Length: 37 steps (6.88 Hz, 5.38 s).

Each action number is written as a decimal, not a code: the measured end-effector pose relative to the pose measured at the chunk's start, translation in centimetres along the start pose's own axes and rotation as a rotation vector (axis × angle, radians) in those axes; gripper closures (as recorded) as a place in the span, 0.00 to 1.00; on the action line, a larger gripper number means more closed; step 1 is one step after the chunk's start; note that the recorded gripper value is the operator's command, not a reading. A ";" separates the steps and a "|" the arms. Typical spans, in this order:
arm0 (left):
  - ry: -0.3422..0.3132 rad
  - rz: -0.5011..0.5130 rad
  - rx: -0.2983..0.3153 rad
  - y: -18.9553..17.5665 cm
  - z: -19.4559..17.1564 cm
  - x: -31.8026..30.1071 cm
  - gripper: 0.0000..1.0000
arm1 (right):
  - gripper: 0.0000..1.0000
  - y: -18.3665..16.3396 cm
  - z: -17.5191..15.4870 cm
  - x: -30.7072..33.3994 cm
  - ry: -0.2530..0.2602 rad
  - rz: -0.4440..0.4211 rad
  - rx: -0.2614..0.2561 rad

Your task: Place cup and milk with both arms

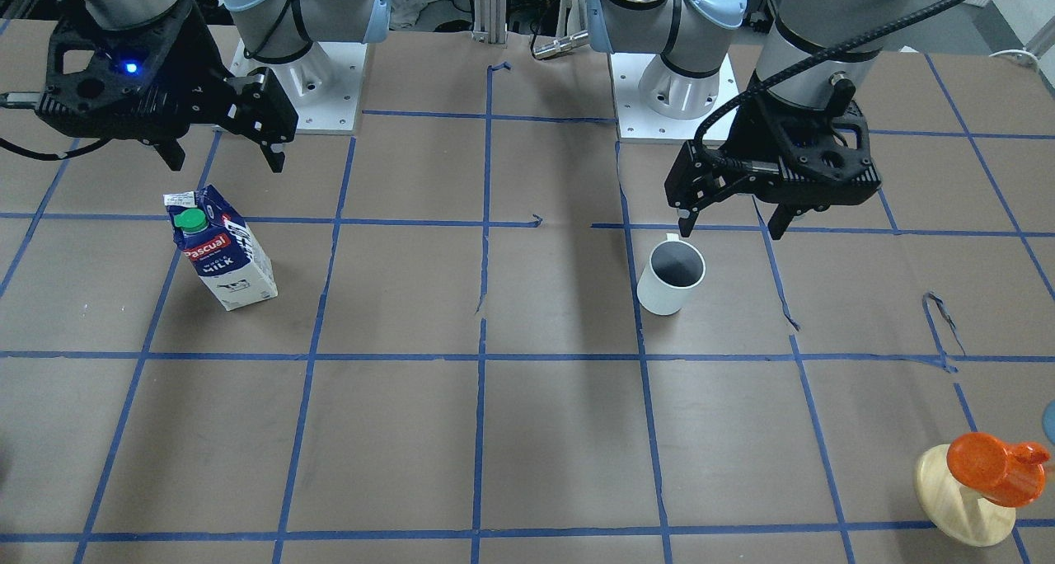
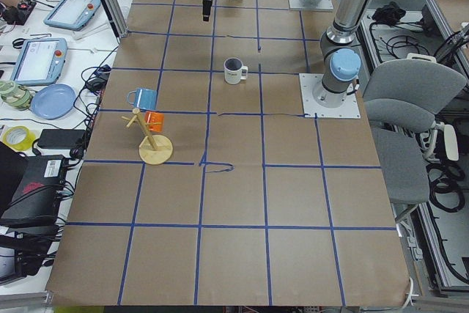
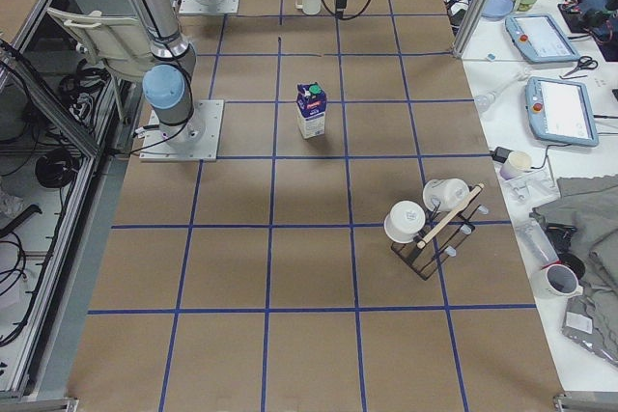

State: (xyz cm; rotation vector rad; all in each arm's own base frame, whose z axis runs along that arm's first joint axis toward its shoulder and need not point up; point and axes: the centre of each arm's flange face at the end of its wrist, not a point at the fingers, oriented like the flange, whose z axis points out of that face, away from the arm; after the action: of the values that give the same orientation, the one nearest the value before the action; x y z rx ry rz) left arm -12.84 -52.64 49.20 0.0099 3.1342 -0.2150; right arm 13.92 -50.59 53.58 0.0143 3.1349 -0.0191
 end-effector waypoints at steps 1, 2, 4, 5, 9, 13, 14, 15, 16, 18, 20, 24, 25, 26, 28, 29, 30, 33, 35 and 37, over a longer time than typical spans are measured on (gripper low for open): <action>0.000 0.001 0.000 0.1 0.0 0.0 0.00 | 0.00 0.0 0.0 0.0 0.000 -0.001 0.000; -0.001 0.001 -0.002 0.1 0.0 0.0 0.00 | 0.00 0.0 0.0 0.0 0.000 -0.001 0.000; -0.001 0.002 -0.011 0.4 0.3 0.0 0.00 | 0.00 0.1 0.0 0.0 0.000 -0.001 0.000; -0.001 0.002 -0.016 0.6 0.6 0.0 0.00 | 0.00 0.1 0.0 0.0 0.000 -0.001 -0.001; -0.002 0.010 -0.018 1.0 0.6 0.0 0.00 | 0.00 0.1 0.1 0.0 0.001 0.000 -0.003; -0.004 0.007 -0.025 1.1 0.8 -0.5 0.00 | 0.00 0.1 0.2 0.0 -0.001 0.000 -0.007; -0.004 0.006 -0.033 1.3 1.1 -0.6 0.00 | 0.00 0.1 0.2 0.1 0.001 0.001 -0.010; -0.004 0.010 -0.041 1.8 1.5 -0.8 0.00 | 0.00 0.1 0.2 0.1 0.001 0.000 -0.010; -0.005 0.017 -0.044 2.3 1.7 -1.0 0.00 | 0.00 0.1 0.2 0.1 0.001 0.000 -0.010; -0.005 0.019 -0.042 2.5 1.8 -1.3 0.00 | 0.00 0.2 0.2 0.1 0.001 -0.001 -0.010; -0.005 0.017 -0.044 2.5 1.9 -1.4 0.00 | 0.00 0.1 0.4 0.1 0.003 -0.001 -0.015; -0.006 0.053 -0.072 3.0 2.9 -2.2 0.00 | 0.00 0.0 0.8 0.4 0.004 0.003 -0.020; -0.003 0.088 -0.090 3.6 3.8 -2.6 0.00 | 0.00 0.0 0.9 0.4 0.004 0.004 -0.019; 0.000 0.124 -0.117 4.4 5.0 -2.9 0.00 | 0.00 -0.1 1.0 0.4 0.004 0.004 -0.019; 0.019 0.188 -0.183 6.3 8.9 -5.2 0.00 | 0.00 -0.1 1.0 0.4 0.005 0.006 -0.019; 0.026 0.193 -0.197 7.1 10.9 -6.5 0.00 | 0.00 -0.2 0.9 0.4 0.005 0.007 -0.019; 0.030 0.192 -0.202 8.0 12.8 -7.2 0.00 | 0.00 -0.2 0.9 0.4 0.005 0.007 -0.018; 0.045 0.180 -0.249 10.3 18.4 -7.9 0.00 | 0.00 -0.2 1.1 0.4 0.004 0.005 -0.023; 0.046 0.175 -0.229 10.2 19.8 -8.1 0.03 | 0.00 -0.2 1.2 0.4 0.003 0.005 -0.024; 0.045 0.168 -0.208 9.7 20.5 -8.2 0.06 | 0.00 -0.2 1.3 0.4 0.002 0.005 -0.027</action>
State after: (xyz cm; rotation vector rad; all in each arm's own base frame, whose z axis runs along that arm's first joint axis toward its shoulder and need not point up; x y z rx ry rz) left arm -4.59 -45.90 27.61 0.2793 3.1597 0.1125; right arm 13.57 -50.79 52.28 0.0225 3.1362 0.0237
